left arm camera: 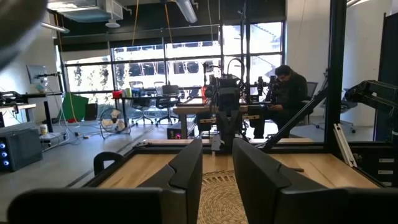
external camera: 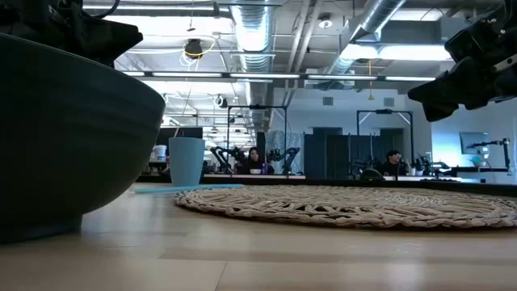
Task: Pick & Place Utensil
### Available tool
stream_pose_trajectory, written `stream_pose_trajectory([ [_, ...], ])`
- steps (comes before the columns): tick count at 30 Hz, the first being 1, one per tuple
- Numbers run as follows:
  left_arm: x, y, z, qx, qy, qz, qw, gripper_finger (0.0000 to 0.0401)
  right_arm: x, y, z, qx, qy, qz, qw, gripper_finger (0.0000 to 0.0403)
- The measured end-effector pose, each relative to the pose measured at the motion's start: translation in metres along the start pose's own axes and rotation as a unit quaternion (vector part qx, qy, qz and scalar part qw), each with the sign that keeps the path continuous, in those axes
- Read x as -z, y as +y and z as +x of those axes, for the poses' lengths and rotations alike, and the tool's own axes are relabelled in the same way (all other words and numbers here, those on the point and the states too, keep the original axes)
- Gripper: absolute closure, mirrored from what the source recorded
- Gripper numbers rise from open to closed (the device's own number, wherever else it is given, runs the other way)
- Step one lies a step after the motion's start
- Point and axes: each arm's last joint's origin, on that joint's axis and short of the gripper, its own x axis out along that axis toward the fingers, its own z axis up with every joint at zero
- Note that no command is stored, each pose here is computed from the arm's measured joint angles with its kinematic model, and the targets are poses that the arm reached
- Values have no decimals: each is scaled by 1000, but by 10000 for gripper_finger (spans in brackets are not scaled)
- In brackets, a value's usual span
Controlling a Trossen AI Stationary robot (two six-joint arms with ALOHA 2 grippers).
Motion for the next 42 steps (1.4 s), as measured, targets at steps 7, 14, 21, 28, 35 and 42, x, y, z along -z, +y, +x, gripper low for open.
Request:
stream_pose_trajectory([
  [7, 0, 0, 0, 0, 0, 0, 1000, 310, 0, 0, 0, 0, 0, 0, 1000, 402],
  [14, 0, 0, 0, 0, 0, 0, 1000, 310, 0, 0, 0, 0, 0, 0, 1000, 402],
  [21, 0, 0, 0, 0, -2, 0, 1000, 310, -2, 0, 0, -1, -10, 29, 1000, 402],
  [28, -1, 0, 0, 0, -5, -1, 1000, 310, -13, 1, -1, -4, -68, 32, 997, 402],
  [35, -2, 0, 0, -1, -12, -3, 1000, 310, -27, 1, -4, -11, -141, 37, 989, 402],
  [42, -3, 0, 0, -2, -18, -4, 1000, 310, -44, -5, -11, 87, -234, 10, 968, 402],
])
